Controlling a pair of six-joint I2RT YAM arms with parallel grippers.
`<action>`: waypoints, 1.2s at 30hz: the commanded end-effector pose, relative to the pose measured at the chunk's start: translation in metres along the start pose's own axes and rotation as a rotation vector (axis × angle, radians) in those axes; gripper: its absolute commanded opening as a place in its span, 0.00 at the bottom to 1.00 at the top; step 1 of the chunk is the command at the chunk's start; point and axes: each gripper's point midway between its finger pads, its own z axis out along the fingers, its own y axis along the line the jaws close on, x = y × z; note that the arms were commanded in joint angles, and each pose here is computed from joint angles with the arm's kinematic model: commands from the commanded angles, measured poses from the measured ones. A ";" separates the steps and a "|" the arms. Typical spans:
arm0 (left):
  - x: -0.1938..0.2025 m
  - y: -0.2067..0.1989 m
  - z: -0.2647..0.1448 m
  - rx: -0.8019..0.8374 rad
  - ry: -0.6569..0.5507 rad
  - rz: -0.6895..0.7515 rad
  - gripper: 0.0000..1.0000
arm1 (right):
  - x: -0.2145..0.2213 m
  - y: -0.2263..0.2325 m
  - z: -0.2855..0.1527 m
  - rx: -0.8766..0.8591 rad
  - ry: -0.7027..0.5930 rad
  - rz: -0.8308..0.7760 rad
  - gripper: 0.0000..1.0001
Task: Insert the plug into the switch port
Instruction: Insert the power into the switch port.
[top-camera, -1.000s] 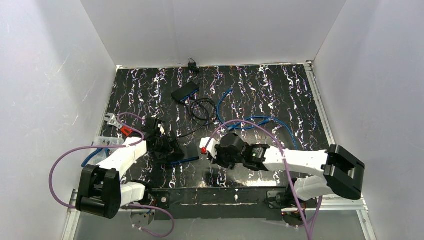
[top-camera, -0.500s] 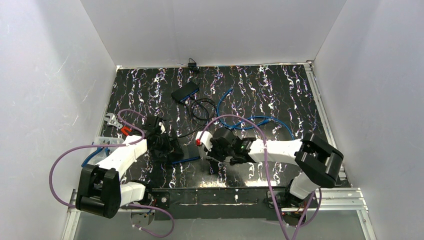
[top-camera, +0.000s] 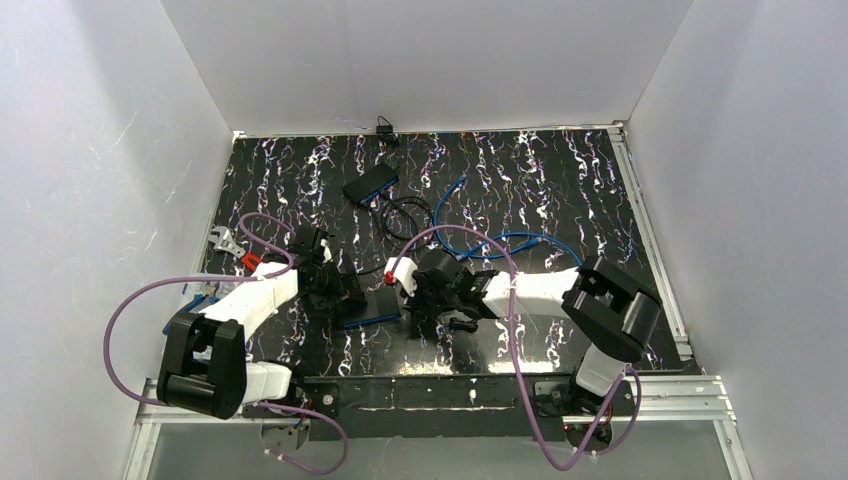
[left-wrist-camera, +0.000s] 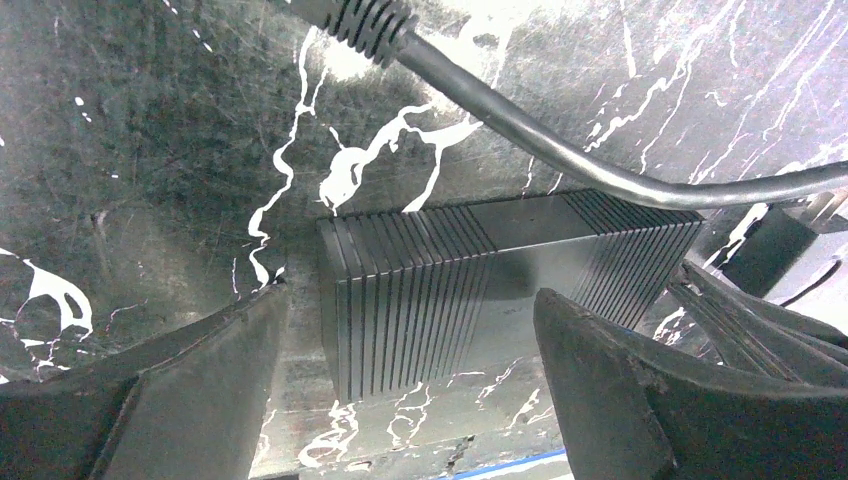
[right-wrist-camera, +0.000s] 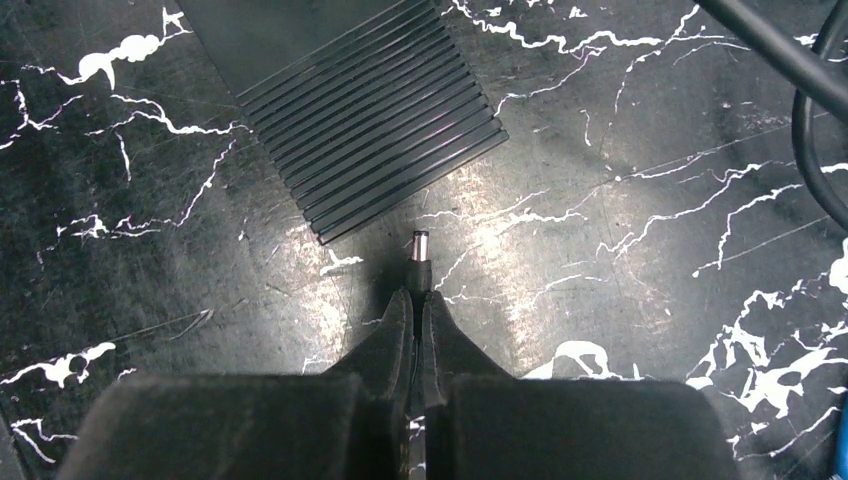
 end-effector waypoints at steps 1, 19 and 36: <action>-0.004 -0.008 -0.003 0.035 -0.008 0.027 0.90 | -0.036 -0.006 0.007 0.001 -0.107 -0.011 0.01; 0.004 -0.014 0.001 0.068 0.036 0.033 0.88 | -0.037 0.007 0.014 -0.079 -0.161 -0.061 0.01; 0.014 -0.021 0.006 0.088 0.092 0.055 0.87 | -0.025 0.037 0.011 -0.191 -0.160 -0.114 0.01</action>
